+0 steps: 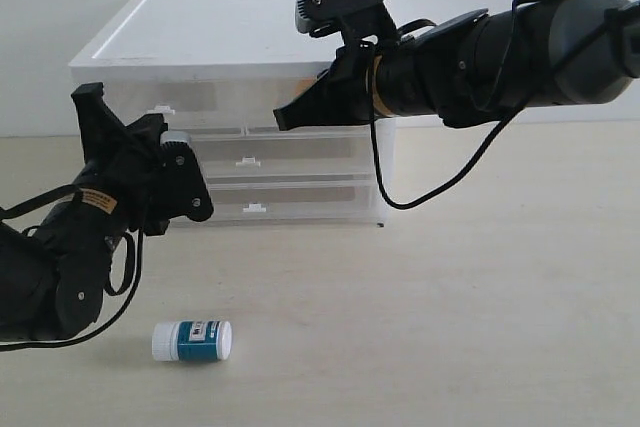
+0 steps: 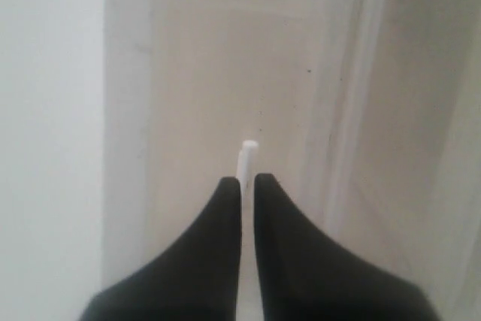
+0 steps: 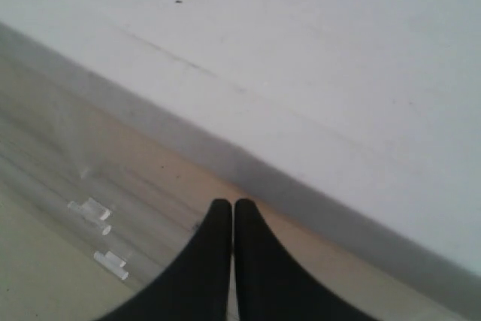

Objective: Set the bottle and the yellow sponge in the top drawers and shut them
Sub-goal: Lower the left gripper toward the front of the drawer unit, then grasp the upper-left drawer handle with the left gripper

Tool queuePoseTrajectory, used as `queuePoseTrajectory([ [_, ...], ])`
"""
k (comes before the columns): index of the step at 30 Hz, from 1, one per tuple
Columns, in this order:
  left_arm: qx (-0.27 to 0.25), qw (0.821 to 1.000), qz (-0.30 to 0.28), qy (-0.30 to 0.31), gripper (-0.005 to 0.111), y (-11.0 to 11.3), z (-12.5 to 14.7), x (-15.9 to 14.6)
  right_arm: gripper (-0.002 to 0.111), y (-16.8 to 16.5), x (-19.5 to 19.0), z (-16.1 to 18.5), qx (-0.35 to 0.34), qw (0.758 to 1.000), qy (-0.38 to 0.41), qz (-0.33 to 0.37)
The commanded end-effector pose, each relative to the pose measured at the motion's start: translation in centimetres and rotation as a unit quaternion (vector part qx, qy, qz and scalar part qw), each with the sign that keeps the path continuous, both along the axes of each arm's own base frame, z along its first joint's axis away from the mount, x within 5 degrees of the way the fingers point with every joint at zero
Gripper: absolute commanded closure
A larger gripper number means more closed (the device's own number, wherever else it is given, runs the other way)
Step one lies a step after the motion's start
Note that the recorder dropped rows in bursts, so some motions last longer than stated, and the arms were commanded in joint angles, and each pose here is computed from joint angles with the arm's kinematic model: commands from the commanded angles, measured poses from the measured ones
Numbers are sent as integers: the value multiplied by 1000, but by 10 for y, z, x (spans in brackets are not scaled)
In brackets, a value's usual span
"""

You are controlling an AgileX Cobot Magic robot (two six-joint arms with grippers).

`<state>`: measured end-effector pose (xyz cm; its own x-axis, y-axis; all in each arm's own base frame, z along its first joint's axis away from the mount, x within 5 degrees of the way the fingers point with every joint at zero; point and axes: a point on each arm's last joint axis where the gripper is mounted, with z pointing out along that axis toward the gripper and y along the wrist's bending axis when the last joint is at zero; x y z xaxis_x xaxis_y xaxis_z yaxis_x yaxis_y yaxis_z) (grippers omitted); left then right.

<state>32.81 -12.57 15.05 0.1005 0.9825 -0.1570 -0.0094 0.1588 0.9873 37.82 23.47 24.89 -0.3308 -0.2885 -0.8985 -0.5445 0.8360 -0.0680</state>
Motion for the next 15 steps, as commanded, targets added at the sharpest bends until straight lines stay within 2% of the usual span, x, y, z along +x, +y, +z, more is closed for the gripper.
queuePoseTrajectory([
  [1, -1, 1000, -3, -8, 103, 1, 2, 2, 108, -11, 10, 4, -11, 999, -22, -45],
  [2, -14, 1000, 2, -6, 103, 2, 2, 2, 108, -11, 10, 4, -11, 999, -22, -45],
  [3, -65, 998, 13, -2, 103, 2, 2, 3, 108, -11, 10, 4, -11, 999, -22, -45],
  [5, -184, 981, 61, 4, 103, 10, 2, 4, 108, -11, 10, 4, -13, 999, -23, -44],
  [7, -255, 963, 89, 3, 103, 18, 2, 6, 108, -11, 10, 4, -13, 999, -23, -45],
  [9, -291, 953, 88, 8, 103, 18, 2, 5, 108, -11, 10, 4, -13, 999, -23, -46],
  [10, -333, 939, 75, 37, 103, 15, 1, 5, 108, -11, 10, 4, -14, 999, -24, -47],
  [12, -385, 920, 38, 72, 103, 7, 8, 4, 108, -11, 10, 4, -14, 999, -24, -47],
  [14, -388, 919, 24, 61, 103, 6, 23, 2, 108, -11, 10, 4, -14, 999, -24, -47],
  [15, -358, 932, 20, 52, 103, 7, 29, 1, 108, -11, 10, 4, -14, 999, -24, -47],
])
